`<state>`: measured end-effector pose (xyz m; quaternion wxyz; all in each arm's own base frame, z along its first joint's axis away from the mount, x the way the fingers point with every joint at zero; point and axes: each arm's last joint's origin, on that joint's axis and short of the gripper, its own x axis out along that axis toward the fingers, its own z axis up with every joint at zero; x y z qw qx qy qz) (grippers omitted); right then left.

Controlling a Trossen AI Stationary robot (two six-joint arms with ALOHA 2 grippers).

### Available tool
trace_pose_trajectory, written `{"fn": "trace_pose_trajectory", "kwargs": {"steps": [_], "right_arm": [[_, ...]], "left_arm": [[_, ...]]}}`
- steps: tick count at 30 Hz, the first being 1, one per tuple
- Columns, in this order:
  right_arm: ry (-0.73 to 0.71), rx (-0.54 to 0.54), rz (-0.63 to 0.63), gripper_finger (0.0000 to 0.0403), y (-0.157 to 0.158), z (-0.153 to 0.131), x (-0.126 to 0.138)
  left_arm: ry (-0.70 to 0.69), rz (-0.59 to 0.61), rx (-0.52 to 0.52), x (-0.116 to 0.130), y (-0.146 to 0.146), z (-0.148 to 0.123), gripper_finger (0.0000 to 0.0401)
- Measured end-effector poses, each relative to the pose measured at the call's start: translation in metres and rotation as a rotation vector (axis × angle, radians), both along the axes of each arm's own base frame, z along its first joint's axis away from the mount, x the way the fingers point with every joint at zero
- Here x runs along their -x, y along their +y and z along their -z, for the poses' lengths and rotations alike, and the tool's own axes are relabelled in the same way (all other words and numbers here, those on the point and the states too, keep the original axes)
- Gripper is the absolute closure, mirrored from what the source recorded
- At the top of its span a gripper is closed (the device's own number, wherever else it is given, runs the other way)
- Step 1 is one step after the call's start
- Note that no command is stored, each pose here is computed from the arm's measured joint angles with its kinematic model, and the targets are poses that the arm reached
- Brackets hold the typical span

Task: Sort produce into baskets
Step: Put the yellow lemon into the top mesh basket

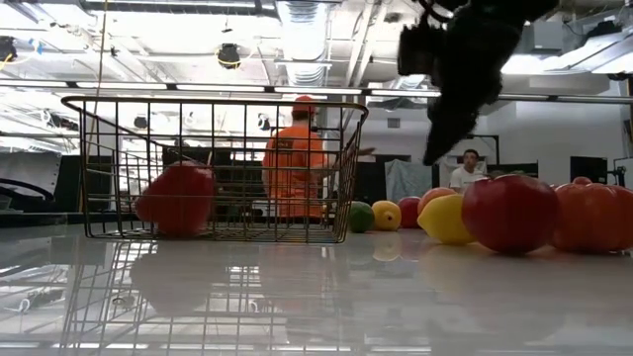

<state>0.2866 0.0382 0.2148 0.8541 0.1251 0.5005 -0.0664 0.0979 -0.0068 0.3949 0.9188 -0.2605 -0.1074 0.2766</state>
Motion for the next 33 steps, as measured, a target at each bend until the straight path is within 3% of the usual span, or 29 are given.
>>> {"fn": "trace_pose_trajectory", "kwargs": {"steps": [8, 16, 28, 33], "right_arm": [[0.087, 0.0, 0.04, 0.0081, -0.003, 0.033, 0.017], [0.024, -0.01, 0.042, 0.0085, -0.004, 0.053, 0.022], [0.044, -0.017, 0.057, 0.0167, -0.017, 0.061, 0.027], [0.029, -0.03, 0.068, 0.018, -0.019, 0.061, 0.026]], "left_arm": [[0.004, -0.001, -0.004, 0.0, 0.0, 0.0, 0.0218], [0.014, -0.004, -0.016, 0.0, 0.0, 0.0, 0.0218], [0.035, -0.004, -0.023, 0.0, 0.0, 0.002, 0.0218], [0.035, -0.004, -0.023, 0.0, 0.0, 0.002, 0.0218]]}}
